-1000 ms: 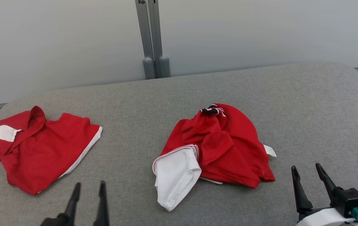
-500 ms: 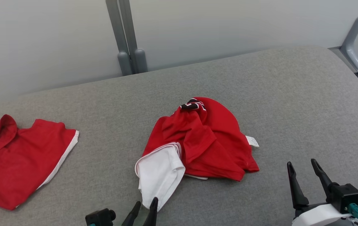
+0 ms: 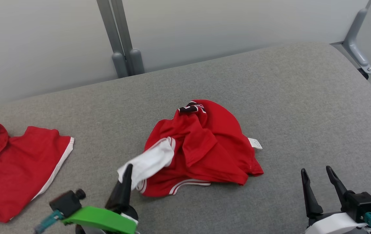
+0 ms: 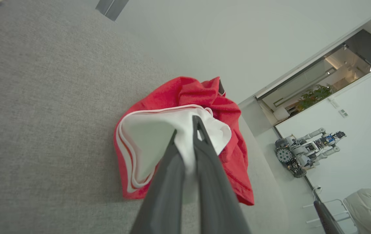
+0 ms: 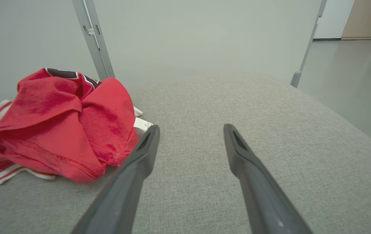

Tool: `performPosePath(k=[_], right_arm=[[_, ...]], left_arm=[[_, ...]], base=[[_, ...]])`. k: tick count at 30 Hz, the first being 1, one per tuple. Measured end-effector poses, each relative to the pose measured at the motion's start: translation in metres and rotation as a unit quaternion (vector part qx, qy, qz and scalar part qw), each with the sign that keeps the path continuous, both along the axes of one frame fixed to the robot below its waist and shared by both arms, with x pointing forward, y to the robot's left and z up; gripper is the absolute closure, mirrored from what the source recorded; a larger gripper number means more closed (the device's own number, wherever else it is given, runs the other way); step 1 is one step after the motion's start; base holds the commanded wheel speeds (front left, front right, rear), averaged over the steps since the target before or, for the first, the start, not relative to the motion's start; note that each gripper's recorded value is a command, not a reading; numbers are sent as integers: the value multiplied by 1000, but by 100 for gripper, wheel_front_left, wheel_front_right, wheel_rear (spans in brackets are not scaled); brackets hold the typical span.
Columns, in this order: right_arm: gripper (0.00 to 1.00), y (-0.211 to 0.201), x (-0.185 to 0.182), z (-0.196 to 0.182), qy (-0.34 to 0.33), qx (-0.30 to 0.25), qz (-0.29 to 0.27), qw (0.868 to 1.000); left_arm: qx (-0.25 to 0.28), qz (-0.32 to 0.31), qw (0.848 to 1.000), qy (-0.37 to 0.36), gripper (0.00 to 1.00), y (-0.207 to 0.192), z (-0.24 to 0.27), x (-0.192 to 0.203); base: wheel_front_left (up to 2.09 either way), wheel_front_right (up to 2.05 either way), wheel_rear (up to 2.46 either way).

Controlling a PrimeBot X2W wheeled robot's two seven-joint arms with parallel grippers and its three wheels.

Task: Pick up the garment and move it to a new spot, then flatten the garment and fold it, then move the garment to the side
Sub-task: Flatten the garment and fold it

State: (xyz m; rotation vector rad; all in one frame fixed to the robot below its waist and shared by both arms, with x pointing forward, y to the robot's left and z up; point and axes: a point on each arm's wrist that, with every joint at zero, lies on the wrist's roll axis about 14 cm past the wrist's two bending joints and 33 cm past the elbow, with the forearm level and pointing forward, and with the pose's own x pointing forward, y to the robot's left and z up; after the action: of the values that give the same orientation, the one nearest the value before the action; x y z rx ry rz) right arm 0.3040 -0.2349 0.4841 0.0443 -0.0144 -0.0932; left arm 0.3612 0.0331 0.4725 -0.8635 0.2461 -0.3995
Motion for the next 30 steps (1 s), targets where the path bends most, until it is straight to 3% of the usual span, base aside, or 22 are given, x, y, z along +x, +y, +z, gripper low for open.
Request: performPosePath(k=[4, 10, 16, 18, 21, 25, 30], right_arm=[[0, 5, 1, -2, 2, 1, 9, 1000], [0, 24, 13, 6, -10, 2, 39, 999], [0, 25, 20, 24, -39, 4, 38, 999], [0, 20, 15, 23, -39, 10, 26, 999], [0, 11, 6, 19, -35, 16, 5, 999], [0, -2, -7, 14, -29, 26, -25, 999], [0, -6, -10, 16, -31, 34, -38, 998]], left_arm=[[-58, 7, 988, -141, 100, 26, 106, 19], [-18, -47, 955, -292, 100, 38, 231, 26], [-4, -141, 918, -369, 100, 5, 319, 16], [7, -171, 912, -372, 100, -13, 329, 16], [21, -192, 917, -349, 100, -37, 324, 27], [68, -208, 933, -287, 100, -81, 276, 49], [76, -214, 956, -183, 100, -133, 203, 77]], base=[[0, 0, 0], [0, 0, 0], [0, 0, 0], [0, 0, 0], [0, 0, 0], [0, 0, 0], [0, 0, 0]])
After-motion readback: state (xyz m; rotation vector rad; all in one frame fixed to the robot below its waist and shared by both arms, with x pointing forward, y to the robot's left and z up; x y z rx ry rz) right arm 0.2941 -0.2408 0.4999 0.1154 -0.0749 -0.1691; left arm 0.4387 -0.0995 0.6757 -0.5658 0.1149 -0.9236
